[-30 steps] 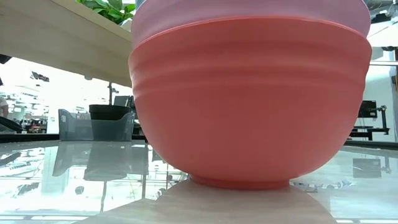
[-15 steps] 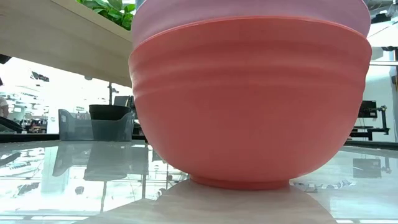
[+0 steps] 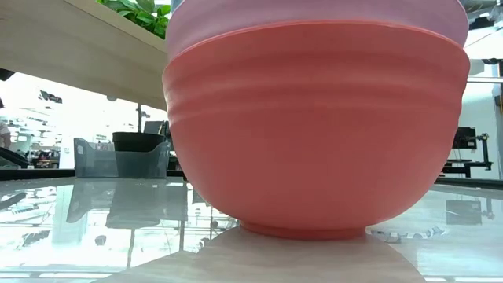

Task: Place and stack bowls onto a shelf
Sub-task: Stack the white patterned bowl on the white patterned bowl on the shelf

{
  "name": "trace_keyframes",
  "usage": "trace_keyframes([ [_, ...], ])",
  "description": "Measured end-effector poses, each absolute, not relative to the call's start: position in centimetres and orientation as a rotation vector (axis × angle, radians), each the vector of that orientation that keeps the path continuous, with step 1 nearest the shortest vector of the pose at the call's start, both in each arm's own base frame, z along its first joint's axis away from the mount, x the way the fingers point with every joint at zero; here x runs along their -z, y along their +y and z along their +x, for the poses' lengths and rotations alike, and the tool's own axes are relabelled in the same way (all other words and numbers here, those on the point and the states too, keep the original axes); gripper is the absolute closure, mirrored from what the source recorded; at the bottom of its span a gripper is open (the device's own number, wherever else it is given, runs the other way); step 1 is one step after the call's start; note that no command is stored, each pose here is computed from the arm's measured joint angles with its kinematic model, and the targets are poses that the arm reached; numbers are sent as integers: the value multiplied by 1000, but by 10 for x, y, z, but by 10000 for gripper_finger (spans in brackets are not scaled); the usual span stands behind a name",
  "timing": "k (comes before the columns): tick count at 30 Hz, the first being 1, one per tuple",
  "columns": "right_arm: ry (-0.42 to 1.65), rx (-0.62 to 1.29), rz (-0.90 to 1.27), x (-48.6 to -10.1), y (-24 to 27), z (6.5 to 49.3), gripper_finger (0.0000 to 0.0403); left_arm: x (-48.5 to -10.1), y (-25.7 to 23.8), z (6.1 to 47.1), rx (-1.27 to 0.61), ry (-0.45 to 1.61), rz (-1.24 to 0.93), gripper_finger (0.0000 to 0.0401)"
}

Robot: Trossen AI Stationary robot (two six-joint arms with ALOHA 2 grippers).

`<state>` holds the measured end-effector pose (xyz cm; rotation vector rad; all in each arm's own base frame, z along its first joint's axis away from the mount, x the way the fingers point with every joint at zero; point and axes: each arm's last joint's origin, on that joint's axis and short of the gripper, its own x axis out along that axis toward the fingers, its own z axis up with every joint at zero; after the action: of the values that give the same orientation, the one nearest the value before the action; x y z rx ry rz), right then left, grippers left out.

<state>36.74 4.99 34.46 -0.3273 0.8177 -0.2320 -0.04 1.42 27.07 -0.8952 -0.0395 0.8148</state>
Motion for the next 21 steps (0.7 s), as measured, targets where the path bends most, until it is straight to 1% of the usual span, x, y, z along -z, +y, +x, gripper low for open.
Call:
trace_keyframes([
  [2, 943, 283, -235, -340, 47, 350, 348, -271, 14, 0, -815, -37, -889, 159],
  [7, 1243, 357, -126, -319, 46, 323, 347, -271, 14, 0, -815, -37, -888, 159],
  [11, 1344, 337, -65, -291, 57, 312, 334, -271, 14, 0, -815, -37, -887, 159],
  [13, 1382, 327, -67, -274, 64, 306, 317, -271, 14, 0, -814, -33, -878, 159],
  [16, 1422, 316, -73, -246, 75, 298, 277, -271, 14, 0, -814, -30, -871, 159],
  [21, 1386, 261, -83, -212, 92, 290, 202, -271, 14, 0, -809, -27, -872, 159],
])
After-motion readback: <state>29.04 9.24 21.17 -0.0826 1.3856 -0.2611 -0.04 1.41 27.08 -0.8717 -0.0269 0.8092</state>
